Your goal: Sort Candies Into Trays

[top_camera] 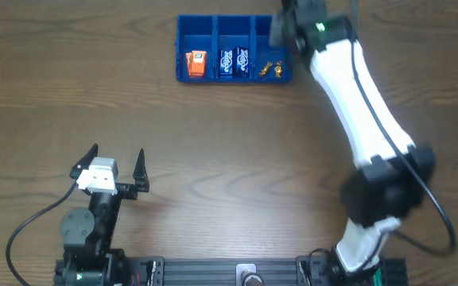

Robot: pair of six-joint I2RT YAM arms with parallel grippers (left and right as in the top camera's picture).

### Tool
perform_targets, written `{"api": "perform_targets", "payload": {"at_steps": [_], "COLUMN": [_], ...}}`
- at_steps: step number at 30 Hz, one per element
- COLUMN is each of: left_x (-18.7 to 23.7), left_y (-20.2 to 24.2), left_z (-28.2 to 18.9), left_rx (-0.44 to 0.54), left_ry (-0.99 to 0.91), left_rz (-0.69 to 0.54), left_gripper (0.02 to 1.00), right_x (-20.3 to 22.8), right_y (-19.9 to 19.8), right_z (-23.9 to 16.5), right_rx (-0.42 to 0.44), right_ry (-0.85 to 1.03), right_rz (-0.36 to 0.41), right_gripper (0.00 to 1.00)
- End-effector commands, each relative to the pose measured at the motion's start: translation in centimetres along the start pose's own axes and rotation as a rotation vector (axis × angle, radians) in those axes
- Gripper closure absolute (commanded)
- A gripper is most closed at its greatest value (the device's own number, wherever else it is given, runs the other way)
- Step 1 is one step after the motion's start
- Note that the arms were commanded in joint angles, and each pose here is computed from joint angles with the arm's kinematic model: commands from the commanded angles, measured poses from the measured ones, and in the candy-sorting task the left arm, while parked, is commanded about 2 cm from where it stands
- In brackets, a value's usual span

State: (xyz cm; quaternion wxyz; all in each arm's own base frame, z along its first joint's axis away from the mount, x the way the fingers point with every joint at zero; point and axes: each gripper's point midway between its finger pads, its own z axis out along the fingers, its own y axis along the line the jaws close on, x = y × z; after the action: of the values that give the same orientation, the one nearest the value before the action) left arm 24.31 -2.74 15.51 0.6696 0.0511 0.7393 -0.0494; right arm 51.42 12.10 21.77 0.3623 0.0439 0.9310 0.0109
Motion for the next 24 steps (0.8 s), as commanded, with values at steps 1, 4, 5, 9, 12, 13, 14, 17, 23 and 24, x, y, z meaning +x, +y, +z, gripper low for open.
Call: {"api": "perform_targets", "payload": {"at_steps": [1, 4, 5, 9, 12, 13, 14, 17, 23, 24], "left_x": [1.6, 1.6, 1.6, 1.6, 1.6, 1.6, 1.6, 1.6, 1.6, 1.6], "left_y": [-0.2, -0.2, -0.2, -0.2, -0.2, -0.2, -0.2, -0.2, -0.2, -0.2], "left_z": [0.1, 0.1, 0.1, 0.1, 0.1, 0.1, 0.1, 0.1, 0.1, 0.1], "left_rx": [0.015, 0.015, 0.015, 0.015, 0.015, 0.015, 0.015, 0.015, 0.015, 0.015], "left_ry": [0.046, 0.046, 0.046, 0.046, 0.046, 0.046, 0.046, 0.046, 0.046, 0.046], "left_rz": [-0.003, -0.003, -0.003, -0.003, -0.003, -0.003, -0.003, -0.003, -0.003, -0.003], "left_gripper": [0.020, 0.020, 0.020, 0.020, 0.020, 0.020, 0.020, 0.020, 0.020, 0.020], "right_x": [-0.3, 0.0, 0.3, 0.8, 1.0, 1.1, 1.2, 1.3, 1.5, 1.5], "right_y": [0.7, 1.0, 1.1, 1.7, 2.0, 2.0, 2.0, 1.9, 2.0, 2.0], "right_z": [4.6, 6.3, 6.9, 7.7, 7.9, 8.0, 8.1, 8.1, 8.1, 8.1], "right_rx": [0.012, 0.010, 0.010, 0.001, -0.011, -0.010, -0.009, -0.007, -0.017, -0.026], "right_ry": [0.007, 0.006, 0.010, 0.020, 0.024, 0.027, 0.029, 0.036, 0.045, 0.047], "right_rz": [-0.043, -0.043, -0.045, -0.053, -0.053, -0.053, -0.054, -0.056, -0.056, -0.054], "right_gripper": [0.890, 0.890, 0.888, 0.884, 0.882, 0.882, 0.871, 0.761, 0.597, 0.566]}}
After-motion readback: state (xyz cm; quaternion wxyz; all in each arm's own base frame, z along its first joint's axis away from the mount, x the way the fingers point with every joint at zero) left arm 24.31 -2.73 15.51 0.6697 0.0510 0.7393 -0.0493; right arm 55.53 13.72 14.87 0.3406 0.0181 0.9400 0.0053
